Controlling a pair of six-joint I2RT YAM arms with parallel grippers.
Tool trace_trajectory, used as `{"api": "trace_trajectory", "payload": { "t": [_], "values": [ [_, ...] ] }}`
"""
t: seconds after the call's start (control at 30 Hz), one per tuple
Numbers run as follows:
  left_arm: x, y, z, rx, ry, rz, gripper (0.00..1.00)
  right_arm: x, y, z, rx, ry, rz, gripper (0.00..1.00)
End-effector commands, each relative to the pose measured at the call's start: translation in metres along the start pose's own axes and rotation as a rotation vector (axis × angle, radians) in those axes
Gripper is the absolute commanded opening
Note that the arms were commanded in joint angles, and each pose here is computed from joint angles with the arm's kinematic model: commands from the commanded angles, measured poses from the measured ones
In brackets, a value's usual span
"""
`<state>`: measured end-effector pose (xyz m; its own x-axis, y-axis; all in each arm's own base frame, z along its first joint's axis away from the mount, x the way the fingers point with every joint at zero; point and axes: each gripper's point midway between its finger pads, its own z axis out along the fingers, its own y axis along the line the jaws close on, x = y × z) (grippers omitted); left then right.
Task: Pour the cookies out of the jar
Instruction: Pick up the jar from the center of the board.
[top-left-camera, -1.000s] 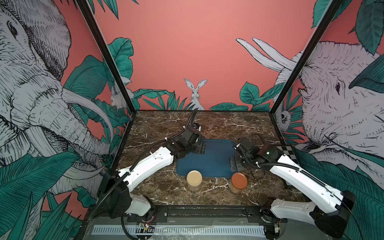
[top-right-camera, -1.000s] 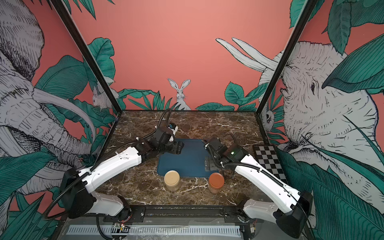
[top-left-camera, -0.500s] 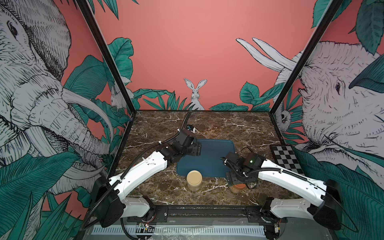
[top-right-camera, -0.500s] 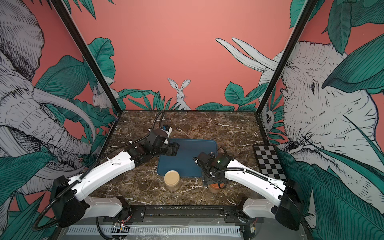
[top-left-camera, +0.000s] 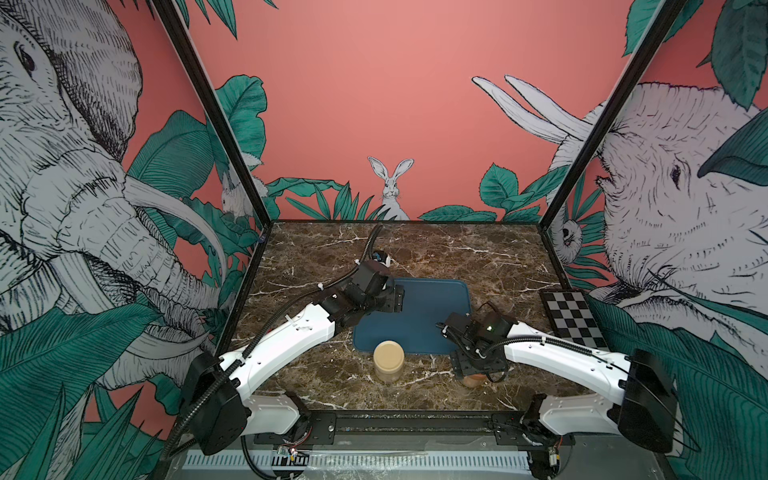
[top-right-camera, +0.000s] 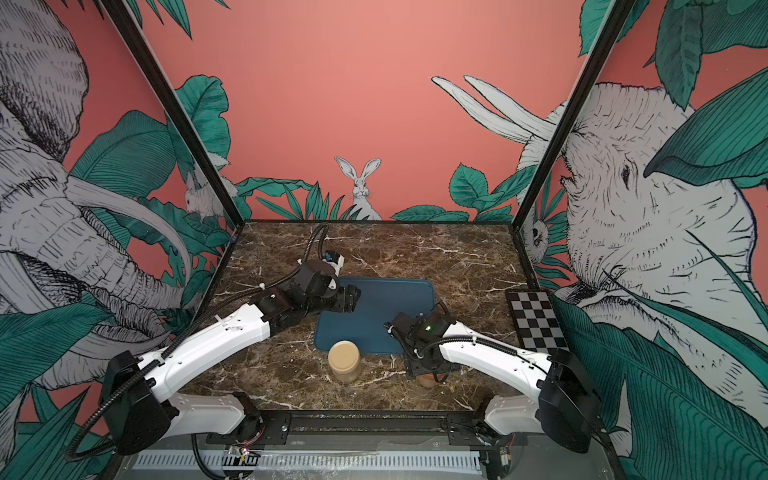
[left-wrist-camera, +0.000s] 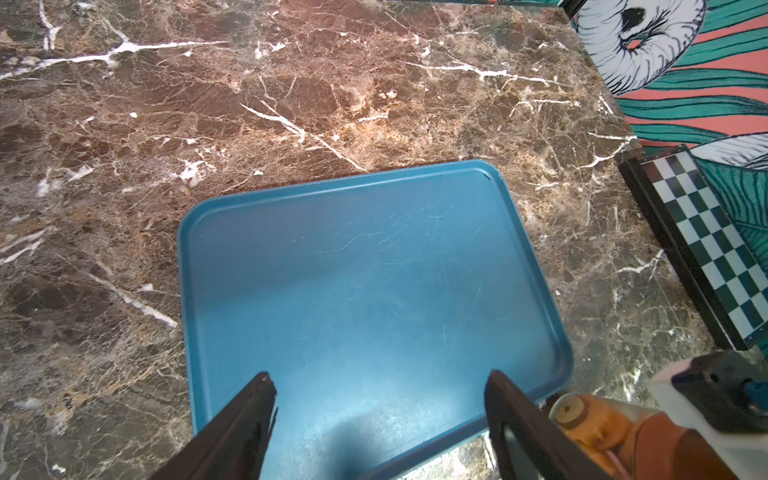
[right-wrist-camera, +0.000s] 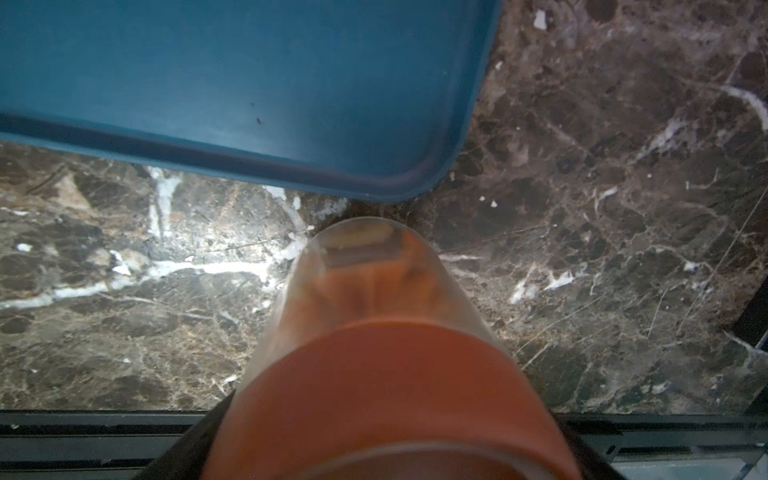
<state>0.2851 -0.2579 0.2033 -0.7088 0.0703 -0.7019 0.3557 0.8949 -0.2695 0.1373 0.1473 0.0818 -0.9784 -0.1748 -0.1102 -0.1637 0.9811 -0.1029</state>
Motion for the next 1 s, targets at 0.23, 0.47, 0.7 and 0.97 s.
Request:
{"api": "trace_trajectory", "payload": {
  "t": [0.23,0.47,0.7,0.97],
  "values": [
    [-0.003,0.000,0.003,-0.007,-0.004,-0.014,0.82,0.005,-0.008,-0.014,0.012,0.004,0.009,0.31],
    [-0.020,-0.008,-0.004,0.014,-0.033,0.016,0.99,0.005,0.001,-0.067,-0.147,-0.057,-0.023,0.00],
    [-0.058,-0.027,-0.015,0.210,-0.143,0.023,0.99,-0.061,0.008,-0.151,-0.207,-0.322,-0.040,0.00],
    [-0.071,-0.064,-0.039,0.621,-0.297,0.176,0.94,-0.157,0.038,-0.203,-0.449,-0.475,0.048,0.00]
  ]
}}
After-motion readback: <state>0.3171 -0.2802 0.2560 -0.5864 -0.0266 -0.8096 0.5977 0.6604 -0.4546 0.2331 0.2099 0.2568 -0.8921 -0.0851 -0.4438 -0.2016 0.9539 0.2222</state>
